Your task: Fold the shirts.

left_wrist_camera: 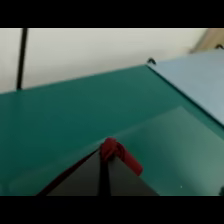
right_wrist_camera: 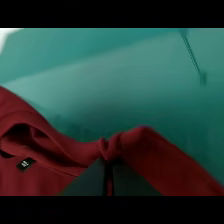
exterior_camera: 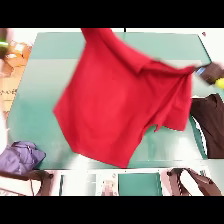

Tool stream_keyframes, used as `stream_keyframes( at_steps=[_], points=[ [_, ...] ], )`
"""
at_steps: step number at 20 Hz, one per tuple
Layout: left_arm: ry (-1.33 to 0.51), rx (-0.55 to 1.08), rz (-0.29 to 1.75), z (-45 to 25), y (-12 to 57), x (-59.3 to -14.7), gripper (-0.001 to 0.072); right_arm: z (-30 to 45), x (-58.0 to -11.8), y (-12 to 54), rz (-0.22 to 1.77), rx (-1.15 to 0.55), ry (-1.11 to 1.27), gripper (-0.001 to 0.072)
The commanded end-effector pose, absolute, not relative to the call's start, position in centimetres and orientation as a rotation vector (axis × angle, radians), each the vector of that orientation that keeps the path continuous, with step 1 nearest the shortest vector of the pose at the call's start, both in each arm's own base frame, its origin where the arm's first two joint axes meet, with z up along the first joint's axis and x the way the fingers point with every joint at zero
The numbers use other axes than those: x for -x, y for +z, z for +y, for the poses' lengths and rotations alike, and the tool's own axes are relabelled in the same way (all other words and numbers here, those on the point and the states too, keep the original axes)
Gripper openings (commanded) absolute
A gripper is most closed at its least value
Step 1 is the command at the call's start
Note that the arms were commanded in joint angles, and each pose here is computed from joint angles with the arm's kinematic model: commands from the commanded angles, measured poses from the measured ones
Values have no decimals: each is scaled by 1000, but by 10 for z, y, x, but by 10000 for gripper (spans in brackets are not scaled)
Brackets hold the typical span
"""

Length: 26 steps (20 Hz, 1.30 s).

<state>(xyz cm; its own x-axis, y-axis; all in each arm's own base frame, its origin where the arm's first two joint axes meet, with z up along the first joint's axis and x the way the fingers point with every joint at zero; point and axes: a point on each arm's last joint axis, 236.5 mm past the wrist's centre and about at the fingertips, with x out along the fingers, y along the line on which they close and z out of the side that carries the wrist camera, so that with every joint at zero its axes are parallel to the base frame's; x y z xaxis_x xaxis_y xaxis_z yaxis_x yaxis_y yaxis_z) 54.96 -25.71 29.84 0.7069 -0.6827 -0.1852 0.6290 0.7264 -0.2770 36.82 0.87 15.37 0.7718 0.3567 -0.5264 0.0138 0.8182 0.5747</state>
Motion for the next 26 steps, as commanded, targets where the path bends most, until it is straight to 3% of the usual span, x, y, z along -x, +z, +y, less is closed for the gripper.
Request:
stream_keyframes(
  at_steps=[1, 2, 3, 4, 5, 6, 7, 8, 9, 12, 17, 22, 26],
  points=[
    [-851, 222, 507, -324, 174, -563, 21, -10, -373, 28, 859, -680, 81, 17],
    [-847, 255, 563, -327, 154, -564, 23, -10, -374, 8, 908, -693, 80, 17],
    [-841, 296, 617, -326, 142, -563, 210, -10, -374, -7, 947, -714, 73, 18],
    [-843, 320, 664, -321, 137, -559, 565, -10, -374, -17, 974, -724, 71, 19],
    [-852, 335, 709, -311, 138, -553, 585, -11, -375, -24, 989, -730, 66, 101],
    [-874, 334, 762, -298, 141, -542, 584, -17, -379, -24, 986, -736, 56, 278],
    [-883, 339, 809, -281, 146, -532, 582, -24, -383, -19, 972, -738, 47, 364],
    [-876, 362, 862, -259, 154, -522, 392, -34, -386, -11, 958, -731, 42, 371],
    [-872, 371, 904, -238, 158, -513, 35, -44, -385, -4, 963, -702, 38, 369],
    [-835, 406, 988, -189, 177, -488, 19, -76, -376, 4, 983, -646, -5, 370],
    [-674, 270, 1211, -150, 138, -416, 18, -93, -377, -27, 1048, -715, -38, 370],
    [-537, 380, 1286, -139, 57, -311, 19, -88, -410, -68, 1199, -753, 82, 369],
    [-431, 487, 1372, -135, 13, -266, 19, -82, -441, -86, 1250, -708, 182, 369]
  ],
)
